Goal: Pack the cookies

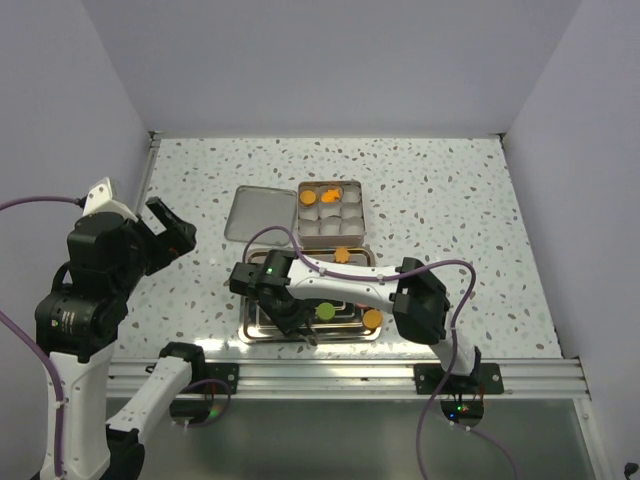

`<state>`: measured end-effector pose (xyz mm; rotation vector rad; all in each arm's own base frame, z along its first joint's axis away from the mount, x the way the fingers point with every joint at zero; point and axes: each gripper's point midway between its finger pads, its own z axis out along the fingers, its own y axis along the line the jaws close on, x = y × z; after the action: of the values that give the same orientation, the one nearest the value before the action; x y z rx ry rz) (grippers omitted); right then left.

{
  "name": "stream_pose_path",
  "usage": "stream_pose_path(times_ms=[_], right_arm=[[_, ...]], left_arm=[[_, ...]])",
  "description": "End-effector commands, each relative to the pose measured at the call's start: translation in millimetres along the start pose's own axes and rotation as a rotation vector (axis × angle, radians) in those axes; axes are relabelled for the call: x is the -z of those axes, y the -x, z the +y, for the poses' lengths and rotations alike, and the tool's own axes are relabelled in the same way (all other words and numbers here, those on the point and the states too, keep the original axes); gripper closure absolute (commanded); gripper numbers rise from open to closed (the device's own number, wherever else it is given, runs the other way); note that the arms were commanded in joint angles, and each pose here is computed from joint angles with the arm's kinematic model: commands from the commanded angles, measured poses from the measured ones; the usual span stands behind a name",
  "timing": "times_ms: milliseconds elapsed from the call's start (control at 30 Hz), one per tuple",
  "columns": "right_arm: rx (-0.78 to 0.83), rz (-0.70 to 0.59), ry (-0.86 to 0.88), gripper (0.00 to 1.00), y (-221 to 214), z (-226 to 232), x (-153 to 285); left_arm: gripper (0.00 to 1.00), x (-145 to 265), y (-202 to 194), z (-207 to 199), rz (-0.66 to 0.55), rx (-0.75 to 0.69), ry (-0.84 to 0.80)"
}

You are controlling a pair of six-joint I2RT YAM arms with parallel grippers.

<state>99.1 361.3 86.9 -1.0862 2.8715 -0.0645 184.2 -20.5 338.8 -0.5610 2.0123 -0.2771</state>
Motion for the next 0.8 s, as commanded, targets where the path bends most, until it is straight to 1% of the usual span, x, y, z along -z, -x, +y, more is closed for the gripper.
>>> stream_pose_path(times_ms=[0,167,333,567,767], right_arm=[[0.011,-0.005,0.024,0.62,3.8,6.9,-0.5],[-0.013,-0.021,-0.01,0.64,10.7,-9.5,5.1],[-0.077,-0.091,-0.01,0.66,29.7,-37.3,34.7],[-0.198,-0.206,-0.026,0.66,55.6,-99.8,87.4],[-0.292,-0.259,-0.063,0.66,63.5,-162.9,113.6]], left_arm=[[0.0,0.1,8.8,-1.2,-0.027,-0.016,0.002],[0.0,-2.6,9.4,-1.6,-0.026,-0.021,0.005],[0.0,-3.4,12.3,-2.4,-0.029,-0.036,0.007],[0.0,-5.4,18.6,-6.3,-0.034,-0.051,0.004],[0.0,-7.6,21.0,-9.0,-0.033,-0.057,-0.001]])
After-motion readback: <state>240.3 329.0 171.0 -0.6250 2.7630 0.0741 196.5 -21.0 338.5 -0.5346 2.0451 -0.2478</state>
